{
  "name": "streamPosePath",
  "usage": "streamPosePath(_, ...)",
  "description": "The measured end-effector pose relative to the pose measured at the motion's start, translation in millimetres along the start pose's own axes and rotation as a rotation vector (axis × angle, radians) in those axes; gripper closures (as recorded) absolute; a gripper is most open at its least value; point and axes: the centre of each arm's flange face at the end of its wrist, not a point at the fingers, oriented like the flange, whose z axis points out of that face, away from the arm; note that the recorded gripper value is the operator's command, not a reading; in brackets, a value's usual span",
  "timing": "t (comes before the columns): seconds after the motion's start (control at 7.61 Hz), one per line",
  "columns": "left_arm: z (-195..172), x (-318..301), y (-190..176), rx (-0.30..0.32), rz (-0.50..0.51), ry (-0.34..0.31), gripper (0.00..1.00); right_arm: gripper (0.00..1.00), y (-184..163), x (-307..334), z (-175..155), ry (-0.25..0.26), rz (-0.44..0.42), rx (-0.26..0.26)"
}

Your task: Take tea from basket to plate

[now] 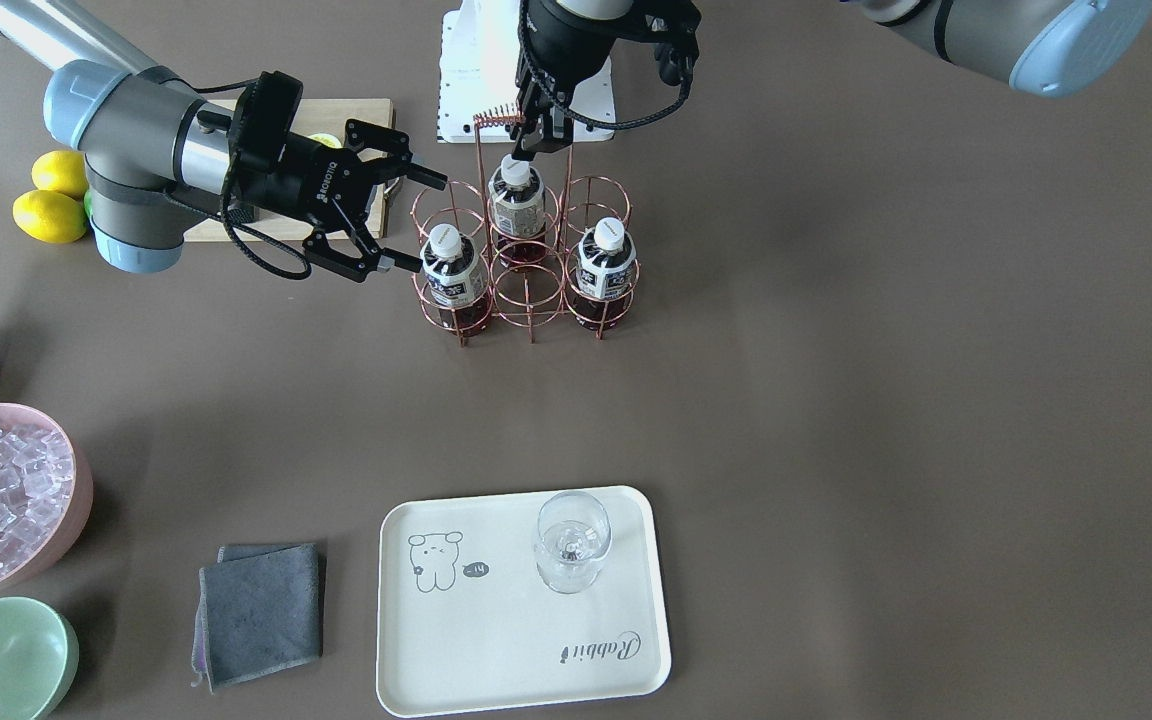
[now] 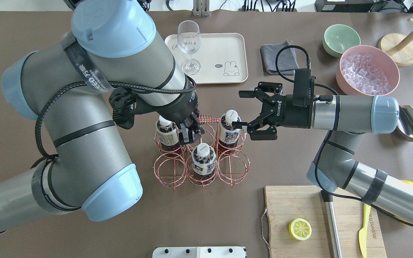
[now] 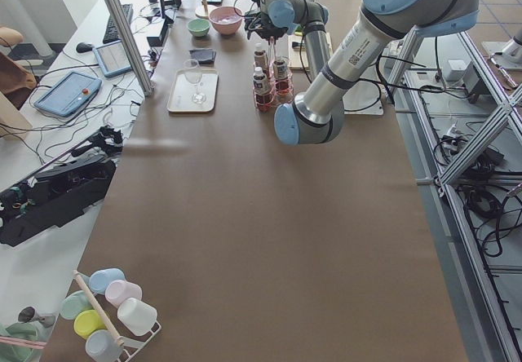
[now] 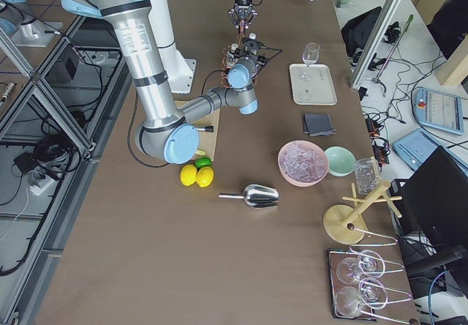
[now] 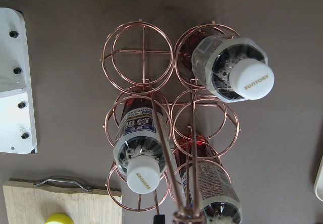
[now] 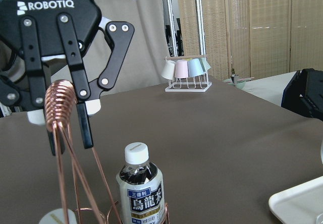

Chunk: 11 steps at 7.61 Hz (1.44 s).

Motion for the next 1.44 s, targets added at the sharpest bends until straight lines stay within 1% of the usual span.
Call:
streamPosePath(0.53,-3.7,-2.3,2.4,-0.009,-0.003,-0.018,1.0,0.02,7.3,-1.4,3.2,0.004,-0.004,-0.008)
streamPosePath(0.79,-3.6,-4.8,1.8,-0.011,-0.005,-0.047,1.0,0.02,12.5,-4.4,9.6,0.008,-0.005,-0.008)
streamPosePath(0.92,-2.7,-4.7,1.2,-0.01,-0.006,-0.053,1.0,0.07,15.2,-7.1,13.3,0.005,-0.003,-0.01)
streamPosePath(1.05,-2.0,-4.5,0.8,-0.008,-0.007,-0.056,1.0,0.13,18.5,-9.9,15.6,0.003,0.001,-0.012)
streamPosePath(1.31,-1.1,-4.1,0.5,-0.007,-0.009,-0.057,1.0,0.22,23.8,-13.6,17.0,0.002,0.006,-0.016)
streamPosePath(1.44,-0.9,-4.0,0.4,-0.006,-0.009,-0.058,1.0,0.38,24.9,-14.2,17.1,0.003,0.008,-0.017)
